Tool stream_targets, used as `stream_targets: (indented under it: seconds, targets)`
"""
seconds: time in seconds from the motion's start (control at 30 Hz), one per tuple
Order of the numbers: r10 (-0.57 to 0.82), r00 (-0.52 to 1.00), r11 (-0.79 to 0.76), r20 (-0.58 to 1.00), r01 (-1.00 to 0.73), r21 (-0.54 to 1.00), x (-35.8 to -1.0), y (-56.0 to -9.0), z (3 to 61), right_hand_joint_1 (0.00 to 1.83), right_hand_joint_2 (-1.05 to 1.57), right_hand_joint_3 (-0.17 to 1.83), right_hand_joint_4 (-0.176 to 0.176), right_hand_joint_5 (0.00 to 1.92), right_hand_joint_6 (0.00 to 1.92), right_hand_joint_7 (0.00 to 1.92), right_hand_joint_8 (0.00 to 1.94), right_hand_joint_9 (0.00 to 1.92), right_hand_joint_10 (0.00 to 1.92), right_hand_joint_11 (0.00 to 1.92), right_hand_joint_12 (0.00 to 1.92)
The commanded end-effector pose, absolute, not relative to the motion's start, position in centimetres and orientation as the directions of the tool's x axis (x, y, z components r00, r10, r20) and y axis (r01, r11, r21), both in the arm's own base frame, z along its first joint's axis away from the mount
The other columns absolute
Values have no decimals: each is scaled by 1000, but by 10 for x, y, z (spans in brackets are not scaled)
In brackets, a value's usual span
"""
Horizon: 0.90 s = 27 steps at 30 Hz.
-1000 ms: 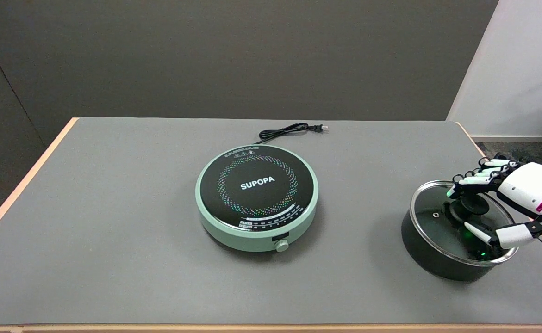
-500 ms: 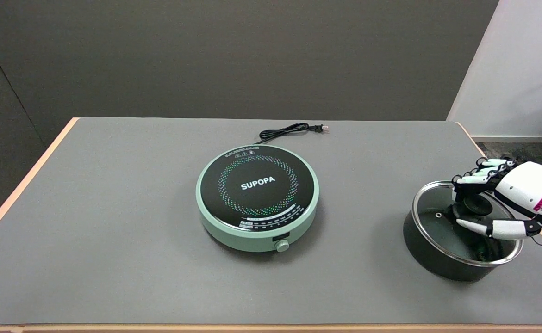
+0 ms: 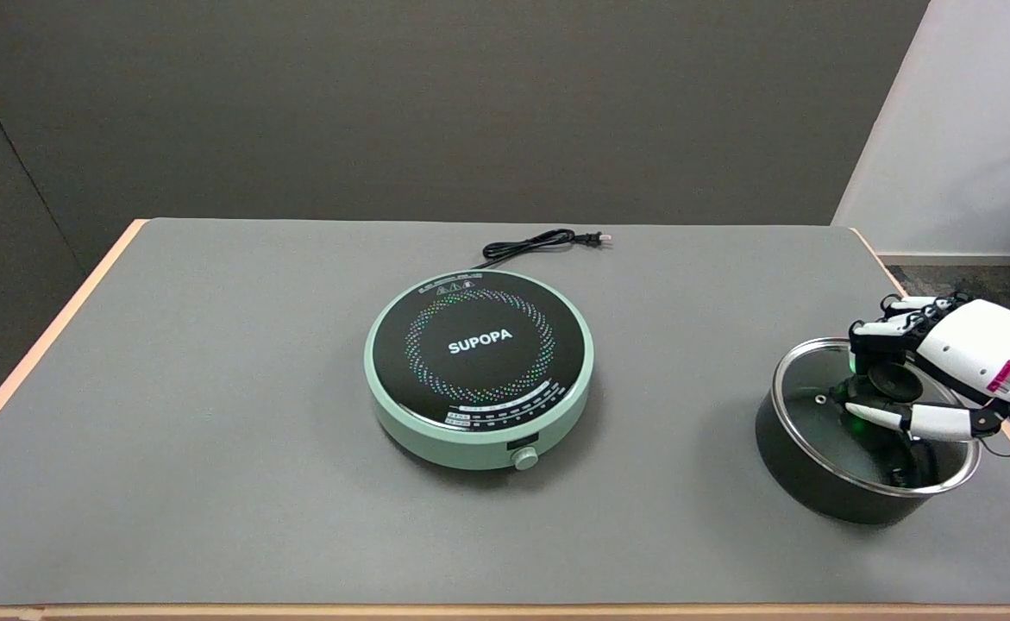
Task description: Pick up the pot lid.
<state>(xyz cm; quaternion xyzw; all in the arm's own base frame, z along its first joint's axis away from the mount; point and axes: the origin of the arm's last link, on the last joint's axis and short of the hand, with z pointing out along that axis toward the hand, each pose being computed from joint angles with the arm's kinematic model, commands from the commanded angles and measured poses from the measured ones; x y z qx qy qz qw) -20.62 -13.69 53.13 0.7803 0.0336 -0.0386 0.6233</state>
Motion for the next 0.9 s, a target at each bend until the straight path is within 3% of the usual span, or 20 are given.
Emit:
stream_targets:
  seconds: [0.03, 0.27, 0.37, 0.43, 0.47, 0.5, 0.53, 0.73, 0.9]
  targets:
    - [14, 995, -234, -98, 98, 967, -206, -139, 529, 1218, 1043, 273, -100, 728, 1313, 1013, 1097, 943, 1237, 638, 1059]
    - [19, 995, -232, -97, 99, 968, -206, -140, 529, 1218, 1042, 272, -98, 732, 1306, 1013, 1101, 930, 1359, 643, 1092]
    - [12, 996, -232, -91, 92, 968, -208, -139, 529, 1208, 1047, 272, -69, 739, 1308, 993, 1126, 907, 1387, 640, 1095]
    - [11, 995, -229, -99, 98, 968, -208, -139, 532, 1209, 1061, 244, -74, 724, 1344, 1001, 1075, 905, 1240, 632, 1092]
    - [11, 995, -229, -102, 102, 968, -208, -139, 533, 1295, 993, 315, 69, 715, 1110, 970, 1100, 899, 1144, 618, 1090]
    - [12, 995, -229, -104, 104, 968, -207, -139, 533, 1206, 838, 583, 176, 713, 901, 936, 977, 892, 1075, 604, 1096]
    - [12, 994, -230, -106, 106, 967, -207, -140, 534, 964, 687, 899, 176, 708, 861, 916, 722, 890, 973, 597, 1089]
    - [11, 993, -236, -119, 118, 964, -206, -141, 536, 921, 663, 944, 176, 699, 732, 882, 573, 861, 801, 591, 1020]
    - [15, 992, -240, -123, 123, 963, -206, -142, 537, 850, 627, 943, 176, 694, 666, 872, 524, 853, 773, 581, 995]
